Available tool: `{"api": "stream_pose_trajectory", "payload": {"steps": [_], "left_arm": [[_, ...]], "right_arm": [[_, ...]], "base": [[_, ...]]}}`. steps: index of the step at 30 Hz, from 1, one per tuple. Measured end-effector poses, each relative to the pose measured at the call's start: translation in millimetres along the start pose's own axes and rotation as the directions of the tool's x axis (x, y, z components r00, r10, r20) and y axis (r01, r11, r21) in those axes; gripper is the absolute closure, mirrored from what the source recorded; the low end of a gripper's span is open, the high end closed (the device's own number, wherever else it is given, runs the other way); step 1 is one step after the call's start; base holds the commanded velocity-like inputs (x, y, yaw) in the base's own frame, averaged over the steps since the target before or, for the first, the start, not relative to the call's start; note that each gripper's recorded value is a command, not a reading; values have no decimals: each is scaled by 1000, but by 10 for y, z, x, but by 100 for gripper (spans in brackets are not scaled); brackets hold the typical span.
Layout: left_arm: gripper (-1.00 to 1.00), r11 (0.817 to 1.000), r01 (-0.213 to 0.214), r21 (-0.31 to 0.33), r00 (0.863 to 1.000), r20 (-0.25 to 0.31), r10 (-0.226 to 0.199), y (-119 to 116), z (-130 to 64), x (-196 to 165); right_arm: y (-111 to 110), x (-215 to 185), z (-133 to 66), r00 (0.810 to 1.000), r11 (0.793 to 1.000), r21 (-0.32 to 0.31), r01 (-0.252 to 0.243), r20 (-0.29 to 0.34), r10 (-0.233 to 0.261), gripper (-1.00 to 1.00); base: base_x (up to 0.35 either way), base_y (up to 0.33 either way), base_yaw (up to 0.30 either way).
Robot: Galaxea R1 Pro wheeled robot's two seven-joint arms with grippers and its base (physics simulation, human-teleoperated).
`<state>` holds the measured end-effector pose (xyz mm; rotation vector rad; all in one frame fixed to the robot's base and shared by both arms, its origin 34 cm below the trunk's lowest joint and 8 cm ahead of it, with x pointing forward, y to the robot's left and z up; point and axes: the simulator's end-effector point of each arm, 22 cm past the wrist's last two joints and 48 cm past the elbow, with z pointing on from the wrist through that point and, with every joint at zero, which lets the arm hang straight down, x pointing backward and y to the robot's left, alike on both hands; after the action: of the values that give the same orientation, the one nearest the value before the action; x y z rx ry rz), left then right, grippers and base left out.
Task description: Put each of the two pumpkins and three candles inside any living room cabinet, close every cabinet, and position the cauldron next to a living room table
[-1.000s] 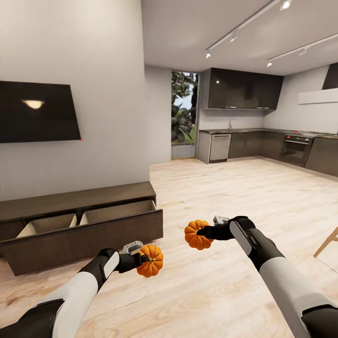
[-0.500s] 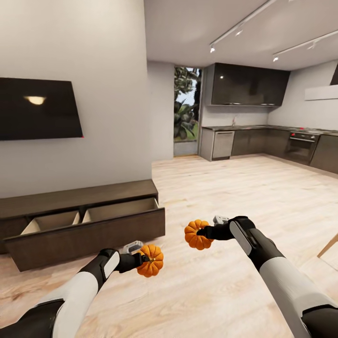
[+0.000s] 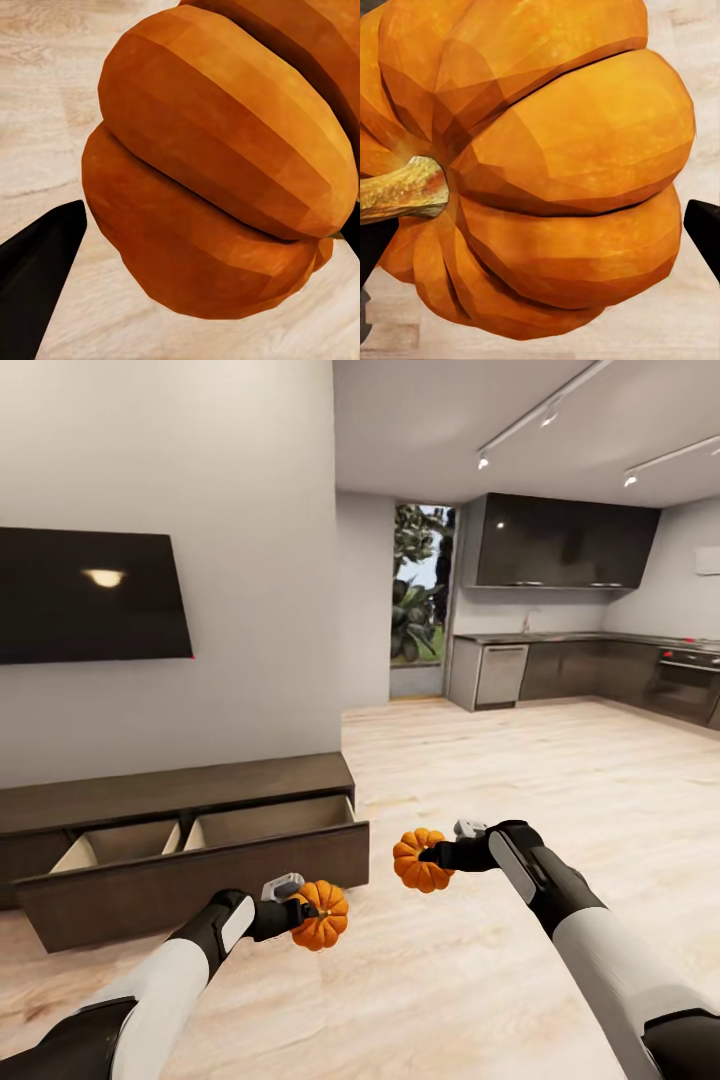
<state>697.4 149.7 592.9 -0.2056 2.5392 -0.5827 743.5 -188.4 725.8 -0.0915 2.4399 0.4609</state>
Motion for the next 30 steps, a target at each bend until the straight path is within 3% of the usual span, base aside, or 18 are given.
{"api": "stream_pose_trajectory", "payload": {"steps": [13,30], "left_arm": [[100,1000,-6,0,1000,7,6,-17,-33,-29],[100,1000,-8,0,1000,6,8,-25,-29,-24]], "right_arm": [[10,-25,-39,1000,1000,3,6,6,-6,100],[19,-18,-35,1000,1000,1,6,4,-6,100]], "base": [[235,-73,119],[195,-93,247]]}}
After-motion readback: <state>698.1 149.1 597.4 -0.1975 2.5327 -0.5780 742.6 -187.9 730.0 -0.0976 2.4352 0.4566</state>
